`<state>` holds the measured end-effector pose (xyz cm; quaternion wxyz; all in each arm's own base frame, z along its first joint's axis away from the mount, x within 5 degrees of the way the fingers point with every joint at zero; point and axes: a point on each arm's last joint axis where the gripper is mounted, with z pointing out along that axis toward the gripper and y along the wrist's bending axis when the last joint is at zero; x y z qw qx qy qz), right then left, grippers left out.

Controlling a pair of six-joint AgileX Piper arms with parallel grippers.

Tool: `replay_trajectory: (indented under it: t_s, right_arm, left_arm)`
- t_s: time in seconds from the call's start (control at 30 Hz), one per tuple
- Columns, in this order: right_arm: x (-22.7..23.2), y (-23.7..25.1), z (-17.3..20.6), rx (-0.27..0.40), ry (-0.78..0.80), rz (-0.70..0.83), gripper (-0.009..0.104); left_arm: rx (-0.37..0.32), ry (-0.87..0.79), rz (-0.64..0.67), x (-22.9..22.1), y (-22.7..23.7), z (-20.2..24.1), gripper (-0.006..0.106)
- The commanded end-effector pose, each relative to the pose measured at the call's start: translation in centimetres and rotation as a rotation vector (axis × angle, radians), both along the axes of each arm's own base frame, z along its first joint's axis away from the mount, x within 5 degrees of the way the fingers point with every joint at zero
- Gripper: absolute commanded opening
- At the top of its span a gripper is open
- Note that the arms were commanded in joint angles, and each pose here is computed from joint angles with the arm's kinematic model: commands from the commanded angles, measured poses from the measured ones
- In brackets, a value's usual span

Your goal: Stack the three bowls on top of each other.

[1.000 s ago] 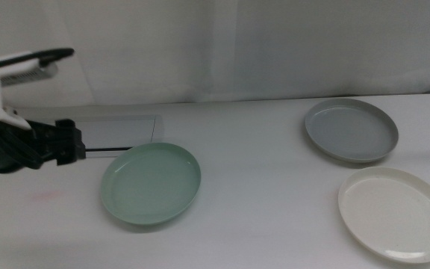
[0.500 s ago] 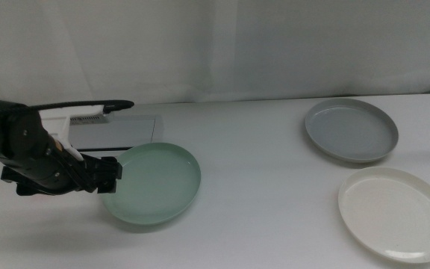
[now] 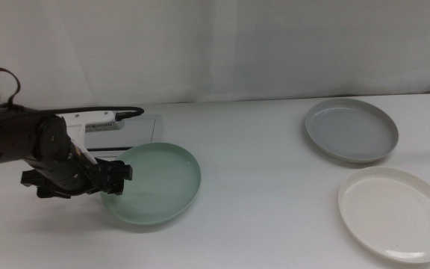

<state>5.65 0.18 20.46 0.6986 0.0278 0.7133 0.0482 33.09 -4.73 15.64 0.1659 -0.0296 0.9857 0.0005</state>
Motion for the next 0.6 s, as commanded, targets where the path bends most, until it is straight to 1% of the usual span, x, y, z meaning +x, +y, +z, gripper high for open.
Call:
replay_trajectory:
  t_s: [0.0, 0.2, 0.23, 0.27, 0.33, 0.43, 0.57]
  right_arm:
    - [-0.1, 0.0, -1.1, -0.015, -0.003, 0.003, 0.103]
    - [-0.1, 0.0, -1.1, -0.015, -0.003, 0.003, 0.103]
    - [-0.1, 0.0, -1.1, -0.015, -0.003, 0.003, 0.103]
    - [-0.1, 0.0, -1.1, -0.015, -0.003, 0.003, 0.103]
    - [-0.1, 0.0, -1.1, -0.017, -0.003, 0.003, 0.103]
    - [-0.1, 0.0, -1.1, -0.017, -0.003, 0.003, 0.103]
    - [-0.1, 0.0, -1.1, -0.017, -0.003, 0.003, 0.103]
  left_arm:
    - [-0.006, -0.004, 0.007, 0.5, -0.2, -0.3, 0.08]
    - [-0.005, 0.039, 0.018, 0.7, -0.3, -1.8, 0.069]
    - [-0.006, 0.043, 0.023, 0.7, -0.3, -1.9, 0.065]
    - [-0.008, 0.045, 0.032, 0.7, -0.3, -2.0, 0.059]
    - [-0.011, 0.048, 0.044, 0.7, -0.3, -2.1, 0.04]
    - [-0.011, 0.046, 0.041, 0.7, -0.3, -2.1, -0.004]
    - [-0.016, 0.03, 0.041, 0.8, -0.3, -2.0, -0.003]
